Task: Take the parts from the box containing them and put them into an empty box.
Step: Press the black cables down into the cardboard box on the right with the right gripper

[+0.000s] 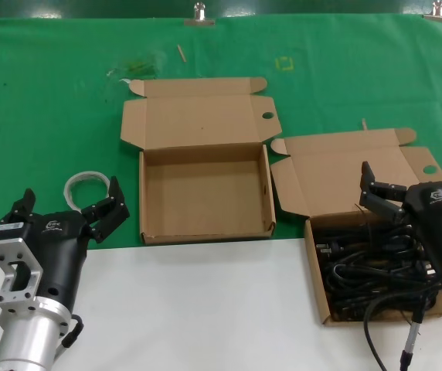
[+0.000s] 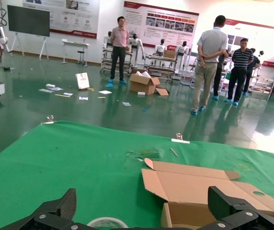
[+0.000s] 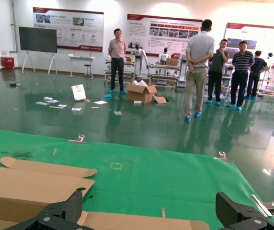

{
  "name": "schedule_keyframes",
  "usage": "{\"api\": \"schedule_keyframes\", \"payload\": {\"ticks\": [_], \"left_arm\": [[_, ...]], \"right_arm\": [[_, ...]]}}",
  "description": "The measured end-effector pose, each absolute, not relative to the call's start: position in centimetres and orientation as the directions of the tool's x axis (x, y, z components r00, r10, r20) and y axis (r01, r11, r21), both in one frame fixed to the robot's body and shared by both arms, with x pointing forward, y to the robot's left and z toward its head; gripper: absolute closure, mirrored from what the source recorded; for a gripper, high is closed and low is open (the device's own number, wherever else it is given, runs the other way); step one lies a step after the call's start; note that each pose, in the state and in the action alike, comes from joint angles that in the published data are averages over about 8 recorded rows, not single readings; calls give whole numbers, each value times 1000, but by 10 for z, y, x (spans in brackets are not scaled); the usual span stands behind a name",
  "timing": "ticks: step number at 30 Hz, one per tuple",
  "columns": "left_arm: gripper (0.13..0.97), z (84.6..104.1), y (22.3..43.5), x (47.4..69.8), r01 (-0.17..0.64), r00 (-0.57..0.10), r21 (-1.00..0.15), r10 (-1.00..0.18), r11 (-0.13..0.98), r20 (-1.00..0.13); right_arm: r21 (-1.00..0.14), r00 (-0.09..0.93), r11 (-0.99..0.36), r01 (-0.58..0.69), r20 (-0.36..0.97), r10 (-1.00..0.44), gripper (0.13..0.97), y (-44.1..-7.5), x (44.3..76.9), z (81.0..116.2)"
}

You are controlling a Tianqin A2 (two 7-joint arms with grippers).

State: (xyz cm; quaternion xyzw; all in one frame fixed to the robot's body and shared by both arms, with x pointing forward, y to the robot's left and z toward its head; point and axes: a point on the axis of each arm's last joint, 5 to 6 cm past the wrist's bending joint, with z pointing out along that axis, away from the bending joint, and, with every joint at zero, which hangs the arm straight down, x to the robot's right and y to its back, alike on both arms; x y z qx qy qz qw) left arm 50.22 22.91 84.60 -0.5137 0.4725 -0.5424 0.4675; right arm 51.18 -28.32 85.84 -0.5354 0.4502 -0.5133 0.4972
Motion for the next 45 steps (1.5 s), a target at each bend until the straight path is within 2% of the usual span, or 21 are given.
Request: {"api": "schedule_keyframes", "payload": {"ticks": [30,39,45], "left_arm": [[141,846,229,502,22,-35,-993,-993,-116,115],[211,846,229,502,22,-35,-993,-993,-116,115],[313,846,229,502,22,-35,-993,-993,-116,115]], "right_arm": [[-995,68,-100,28,102,-992,130,-283,512,858],[-995,68,-100,28,102,-992,130,-283,512,858],[-995,65,-93,23,94,-993,130,-284,512,859]]}}
